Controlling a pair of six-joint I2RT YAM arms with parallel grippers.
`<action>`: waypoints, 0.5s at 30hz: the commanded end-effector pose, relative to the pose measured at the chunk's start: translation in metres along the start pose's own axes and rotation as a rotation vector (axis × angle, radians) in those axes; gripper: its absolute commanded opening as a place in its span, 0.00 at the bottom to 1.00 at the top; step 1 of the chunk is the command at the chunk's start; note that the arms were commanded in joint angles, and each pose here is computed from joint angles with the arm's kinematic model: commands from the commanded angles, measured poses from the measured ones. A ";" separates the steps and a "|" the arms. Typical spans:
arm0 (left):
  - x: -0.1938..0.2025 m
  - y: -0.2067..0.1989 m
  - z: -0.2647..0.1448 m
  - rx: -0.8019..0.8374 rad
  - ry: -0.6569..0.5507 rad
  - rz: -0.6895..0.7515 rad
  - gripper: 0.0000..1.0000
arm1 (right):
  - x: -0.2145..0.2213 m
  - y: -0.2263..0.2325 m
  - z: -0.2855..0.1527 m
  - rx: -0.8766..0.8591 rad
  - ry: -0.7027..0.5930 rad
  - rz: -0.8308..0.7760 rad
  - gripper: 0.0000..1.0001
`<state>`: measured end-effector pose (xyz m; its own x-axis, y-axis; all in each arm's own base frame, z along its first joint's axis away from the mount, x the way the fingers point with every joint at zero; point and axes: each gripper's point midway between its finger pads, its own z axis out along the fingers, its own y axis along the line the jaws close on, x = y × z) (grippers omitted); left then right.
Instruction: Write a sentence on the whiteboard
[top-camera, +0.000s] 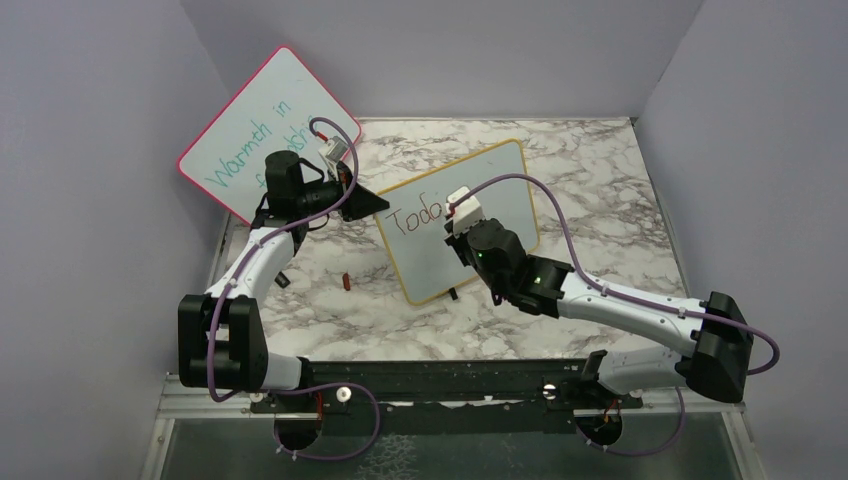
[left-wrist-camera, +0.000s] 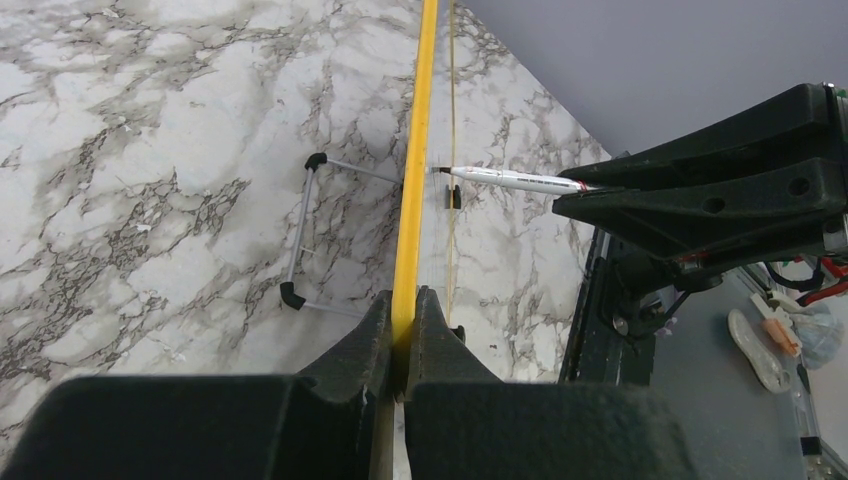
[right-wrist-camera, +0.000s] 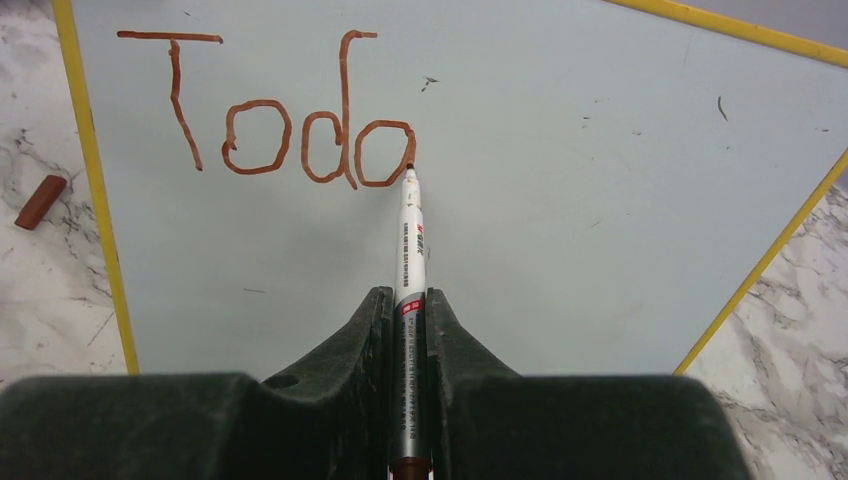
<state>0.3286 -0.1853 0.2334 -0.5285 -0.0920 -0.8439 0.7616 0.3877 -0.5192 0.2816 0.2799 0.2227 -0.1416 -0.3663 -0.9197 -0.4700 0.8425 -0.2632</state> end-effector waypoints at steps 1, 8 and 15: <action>0.019 0.012 0.002 -0.018 0.044 0.004 0.00 | 0.025 0.002 -0.003 -0.023 0.074 -0.028 0.01; 0.018 0.012 0.002 -0.020 0.044 0.005 0.00 | 0.030 0.001 -0.005 -0.019 0.088 -0.032 0.00; 0.019 0.012 0.003 -0.020 0.046 0.004 0.00 | 0.028 -0.006 -0.005 0.018 0.077 -0.027 0.01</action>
<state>0.3286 -0.1853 0.2331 -0.5292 -0.0918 -0.8435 0.7613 0.3877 -0.5198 0.2776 0.2735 0.2133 -0.1659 -0.3939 -0.9040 -0.4741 0.8357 -0.2771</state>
